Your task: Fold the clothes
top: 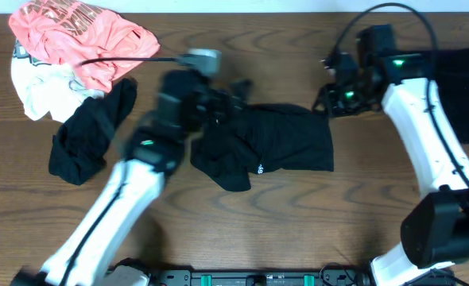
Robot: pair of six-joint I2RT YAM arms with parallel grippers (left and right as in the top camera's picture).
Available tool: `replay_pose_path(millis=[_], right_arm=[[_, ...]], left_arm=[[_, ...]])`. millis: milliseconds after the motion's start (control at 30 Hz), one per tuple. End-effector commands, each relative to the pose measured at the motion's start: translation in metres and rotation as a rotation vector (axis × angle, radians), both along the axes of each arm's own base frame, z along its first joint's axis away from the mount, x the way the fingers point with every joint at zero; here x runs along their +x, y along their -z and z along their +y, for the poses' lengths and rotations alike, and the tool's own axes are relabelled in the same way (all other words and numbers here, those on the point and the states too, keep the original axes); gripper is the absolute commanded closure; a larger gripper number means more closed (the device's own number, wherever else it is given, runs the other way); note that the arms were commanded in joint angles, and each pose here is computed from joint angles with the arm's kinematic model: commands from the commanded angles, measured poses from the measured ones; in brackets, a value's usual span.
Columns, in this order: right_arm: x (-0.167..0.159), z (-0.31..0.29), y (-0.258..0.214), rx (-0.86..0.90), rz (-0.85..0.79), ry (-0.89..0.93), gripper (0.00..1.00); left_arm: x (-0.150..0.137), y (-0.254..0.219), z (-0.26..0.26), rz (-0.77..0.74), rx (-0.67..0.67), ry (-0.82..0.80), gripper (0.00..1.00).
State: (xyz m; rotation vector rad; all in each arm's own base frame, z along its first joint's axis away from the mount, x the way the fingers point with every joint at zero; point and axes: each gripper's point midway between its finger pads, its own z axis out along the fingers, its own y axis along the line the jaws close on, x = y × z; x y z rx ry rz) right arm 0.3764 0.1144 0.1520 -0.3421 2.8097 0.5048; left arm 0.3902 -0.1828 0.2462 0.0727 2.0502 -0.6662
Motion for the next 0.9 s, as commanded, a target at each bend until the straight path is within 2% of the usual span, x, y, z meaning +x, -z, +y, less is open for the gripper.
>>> replay_pose_path(millis=[0, 167, 267, 333, 567, 867], right_arm=[[-0.005, 0.031, 0.003, -0.051, -0.044, -0.129, 0.53], [-0.013, 0.076, 0.005, -0.159, -0.136, -0.274, 0.34], [-0.018, 0.106, 0.007, -0.231, -0.207, -0.359, 0.22], [-0.023, 0.125, 0.012, -0.26, -0.237, -0.407, 0.19], [-0.037, 0.181, 0.044, -0.29, -0.271, -0.535, 0.16], [-0.057, 0.208, 0.078, -0.308, -0.234, -0.627, 0.15]], left_arm=[[-0.002, -0.032, 0.059, -0.004, -0.07, -0.165, 0.02], [-0.011, -0.02, 0.135, 0.114, -0.127, -0.394, 0.02], [-0.018, -0.002, 0.157, 0.199, -0.12, -0.454, 0.02], [-0.023, 0.009, 0.164, 0.246, -0.112, -0.477, 0.02], [-0.034, 0.025, 0.178, 0.324, -0.101, -0.523, 0.02], [-0.044, 0.037, 0.185, 0.379, -0.061, -0.536, 0.02]])
